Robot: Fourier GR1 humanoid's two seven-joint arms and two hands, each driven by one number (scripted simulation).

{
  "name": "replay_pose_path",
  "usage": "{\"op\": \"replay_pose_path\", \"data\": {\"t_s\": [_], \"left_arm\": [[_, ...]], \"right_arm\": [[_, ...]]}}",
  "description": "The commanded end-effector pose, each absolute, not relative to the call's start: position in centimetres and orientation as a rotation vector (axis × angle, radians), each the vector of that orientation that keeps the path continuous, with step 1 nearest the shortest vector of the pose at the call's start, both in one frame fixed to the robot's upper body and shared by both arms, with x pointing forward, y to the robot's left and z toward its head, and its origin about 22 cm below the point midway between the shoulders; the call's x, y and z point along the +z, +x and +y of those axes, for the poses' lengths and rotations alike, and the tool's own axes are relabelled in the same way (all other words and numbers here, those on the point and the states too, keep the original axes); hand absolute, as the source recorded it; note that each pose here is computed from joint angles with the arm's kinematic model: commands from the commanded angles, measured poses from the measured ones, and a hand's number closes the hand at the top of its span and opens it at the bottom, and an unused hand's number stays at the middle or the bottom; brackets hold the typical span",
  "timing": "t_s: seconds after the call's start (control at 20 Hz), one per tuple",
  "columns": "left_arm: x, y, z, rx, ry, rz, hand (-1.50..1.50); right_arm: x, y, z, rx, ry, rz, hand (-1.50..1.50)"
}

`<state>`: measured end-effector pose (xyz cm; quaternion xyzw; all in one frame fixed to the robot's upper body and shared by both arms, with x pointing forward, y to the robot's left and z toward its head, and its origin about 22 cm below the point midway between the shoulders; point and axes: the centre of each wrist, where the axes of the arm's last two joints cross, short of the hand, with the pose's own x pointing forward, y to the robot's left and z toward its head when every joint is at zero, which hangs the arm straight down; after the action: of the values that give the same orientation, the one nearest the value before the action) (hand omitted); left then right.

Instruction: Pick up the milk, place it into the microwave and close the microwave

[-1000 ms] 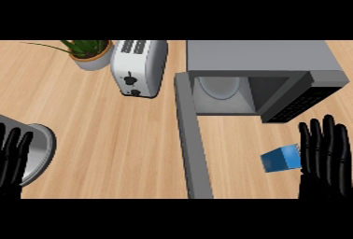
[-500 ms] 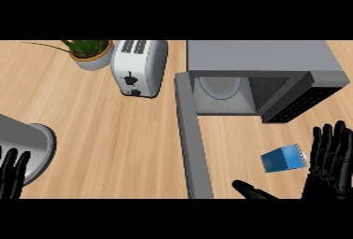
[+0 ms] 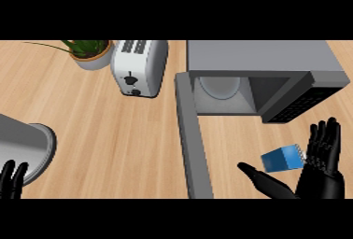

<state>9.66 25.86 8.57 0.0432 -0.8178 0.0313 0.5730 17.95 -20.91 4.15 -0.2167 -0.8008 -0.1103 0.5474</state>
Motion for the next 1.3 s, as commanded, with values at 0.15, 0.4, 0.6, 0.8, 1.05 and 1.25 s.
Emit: {"op": "replay_pose_path", "data": {"t_s": [0.15, 0.4, 0.6, 0.8, 1.05, 1.25], "left_arm": [[9.3, 8.1, 26.1, 0.07, 0.123, -1.931, -1.5], [8.6, 8.7, 25.8, 0.086, 0.081, -1.914, -1.5], [8.2, 8.1, 25.1, 0.064, 0.122, -1.935, -1.5], [8.4, 7.7, 26.7, 0.069, 0.09, -1.921, -1.5], [7.4, 8.2, 26.5, 0.079, 0.099, -1.922, -1.5], [6.9, 7.7, 25.3, 0.086, 0.093, -1.92, -1.5]], "right_arm": [[-0.9, 17.6, -24.4, -0.28, -0.62, -1.822, -1.5], [-1.2, 15.1, -25.5, -0.251, -0.632, -1.811, -1.5], [-2.5, 15.1, -27.9, -0.253, -0.654, -1.804, -1.5], [-4.0, 15.6, -29.3, -0.239, -0.614, -1.763, -1.5], [-6.8, 15.4, -30.5, -0.205, -0.576, -1.718, -1.5], [-8.5, 16.5, -30.9, -0.224, -0.592, -1.71, -1.5]]}}
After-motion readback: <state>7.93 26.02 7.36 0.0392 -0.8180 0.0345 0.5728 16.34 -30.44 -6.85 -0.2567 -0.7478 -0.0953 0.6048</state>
